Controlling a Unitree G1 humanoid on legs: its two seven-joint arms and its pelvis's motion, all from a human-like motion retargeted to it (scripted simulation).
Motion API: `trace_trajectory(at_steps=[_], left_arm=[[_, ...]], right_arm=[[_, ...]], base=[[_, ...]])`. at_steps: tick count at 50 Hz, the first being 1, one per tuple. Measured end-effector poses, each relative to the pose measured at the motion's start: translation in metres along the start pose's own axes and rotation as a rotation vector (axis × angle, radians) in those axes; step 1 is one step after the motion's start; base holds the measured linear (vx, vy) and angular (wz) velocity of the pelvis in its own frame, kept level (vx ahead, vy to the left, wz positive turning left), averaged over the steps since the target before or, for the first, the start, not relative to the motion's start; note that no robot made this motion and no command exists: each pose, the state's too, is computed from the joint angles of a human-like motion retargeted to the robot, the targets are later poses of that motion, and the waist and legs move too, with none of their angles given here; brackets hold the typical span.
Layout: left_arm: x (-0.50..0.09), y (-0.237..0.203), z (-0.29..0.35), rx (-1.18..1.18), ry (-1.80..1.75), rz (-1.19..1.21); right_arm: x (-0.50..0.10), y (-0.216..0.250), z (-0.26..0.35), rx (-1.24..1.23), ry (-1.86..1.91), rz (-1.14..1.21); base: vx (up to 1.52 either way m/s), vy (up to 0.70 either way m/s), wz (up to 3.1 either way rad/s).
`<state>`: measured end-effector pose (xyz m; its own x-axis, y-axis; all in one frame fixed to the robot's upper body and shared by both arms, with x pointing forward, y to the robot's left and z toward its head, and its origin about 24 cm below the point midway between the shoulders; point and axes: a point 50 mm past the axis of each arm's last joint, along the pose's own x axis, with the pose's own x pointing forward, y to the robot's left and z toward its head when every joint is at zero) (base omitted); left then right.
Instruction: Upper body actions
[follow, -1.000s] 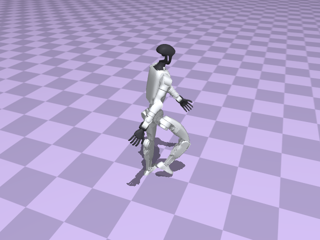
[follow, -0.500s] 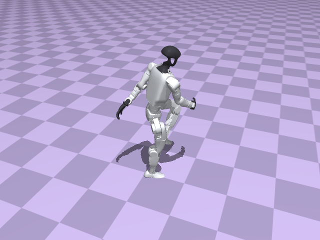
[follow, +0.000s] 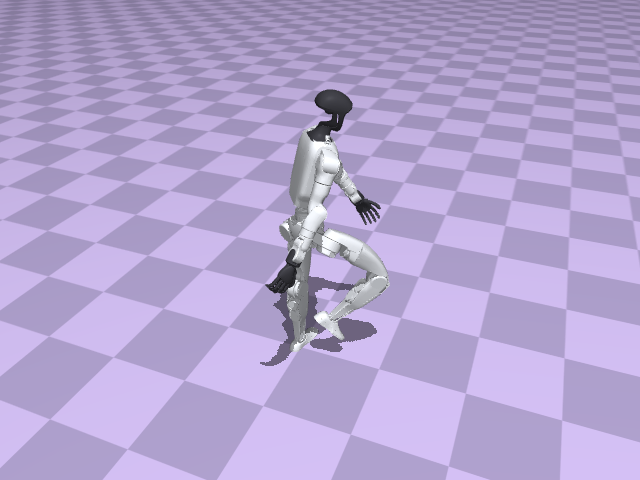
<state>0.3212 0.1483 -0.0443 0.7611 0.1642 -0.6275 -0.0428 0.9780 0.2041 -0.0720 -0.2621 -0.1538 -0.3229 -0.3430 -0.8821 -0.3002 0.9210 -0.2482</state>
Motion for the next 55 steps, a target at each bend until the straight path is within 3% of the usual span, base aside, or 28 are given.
trace_trajectory(at_steps=[4, 7, 10, 13, 17, 20, 25, 30, 33, 37, 40, 43, 46, 50, 55], left_arm=[[-0.007, -0.022, 0.042, 0.061, -0.199, 0.037], [-0.011, -0.041, 0.041, 0.047, -0.214, -0.042], [-0.014, -0.055, 0.000, 0.010, -0.087, -0.098], [-0.024, -0.051, -0.087, -0.054, 0.159, -0.114], [-0.084, -0.015, -0.232, -0.094, 0.608, 0.002], [-0.142, 0.036, -0.303, -0.139, 0.895, 0.216], [-0.217, 0.059, -0.357, -0.523, 1.205, 0.438], [-0.241, 0.066, -0.369, -0.821, 1.240, 0.554], [-0.247, 0.076, -0.372, -0.809, 1.239, 0.637], [-0.218, 0.078, -0.356, -0.731, 1.173, 0.546], [-0.188, 0.067, -0.339, -0.619, 1.097, 0.413], [-0.160, 0.048, -0.318, -0.433, 0.991, 0.395], [-0.124, 0.018, -0.281, -0.289, 0.824, 0.345], [-0.039, -0.025, -0.146, -0.198, 0.389, -0.009], [-0.016, -0.050, 0.043, -0.083, -0.273, 0.034]], right_arm=[[0.003, 0.016, -0.091, 0.052, 0.281, 0.001], [-0.001, 0.036, -0.119, 0.156, 0.345, 0.008], [-0.003, 0.051, -0.122, 0.208, 0.337, 0.036], [0.000, 0.050, -0.098, 0.183, 0.263, 0.081], [0.000, 0.036, -0.025, 0.083, 0.082, 0.057], [-0.027, 0.015, 0.094, 0.011, -0.241, 0.083], [-0.173, 0.004, 0.280, -0.146, -0.939, 0.265], [-0.327, 0.004, 0.333, -0.337, -1.608, 0.290], [-0.357, -0.003, 0.332, -0.507, -1.747, 0.095], [-0.334, -0.001, 0.331, -0.497, -1.718, -0.118], [-0.258, 0.015, 0.312, -0.544, -1.486, -0.074], [-0.143, 0.035, 0.249, -0.489, -1.077, -0.009], [-0.045, 0.040, 0.137, -0.276, -0.544, -0.005], [-0.006, 0.015, 0.018, 0.109, 0.037, -0.041], [0.002, 0.019, -0.051, 0.435, 0.233, 0.006]], base=[[0.21, -0.04, -0.01], [0.01, -0.13, -0.10], [0.15, -0.14, -0.54], [0.29, -0.15, -0.73], [0.31, -0.22, -0.49], [-0.21, -0.21, -1.75], [-0.39, -0.17, -1.26], [-0.03, -0.03, -0.41], [0.20, 0.03, 0.18], [0.07, -0.01, 0.92], [0.17, 0.16, 0.69], [0.30, 0.20, 0.66], [0.22, 0.24, 1.08], [-0.49, 0.39, 0.81], [-0.47, 0.26, 1.14]])
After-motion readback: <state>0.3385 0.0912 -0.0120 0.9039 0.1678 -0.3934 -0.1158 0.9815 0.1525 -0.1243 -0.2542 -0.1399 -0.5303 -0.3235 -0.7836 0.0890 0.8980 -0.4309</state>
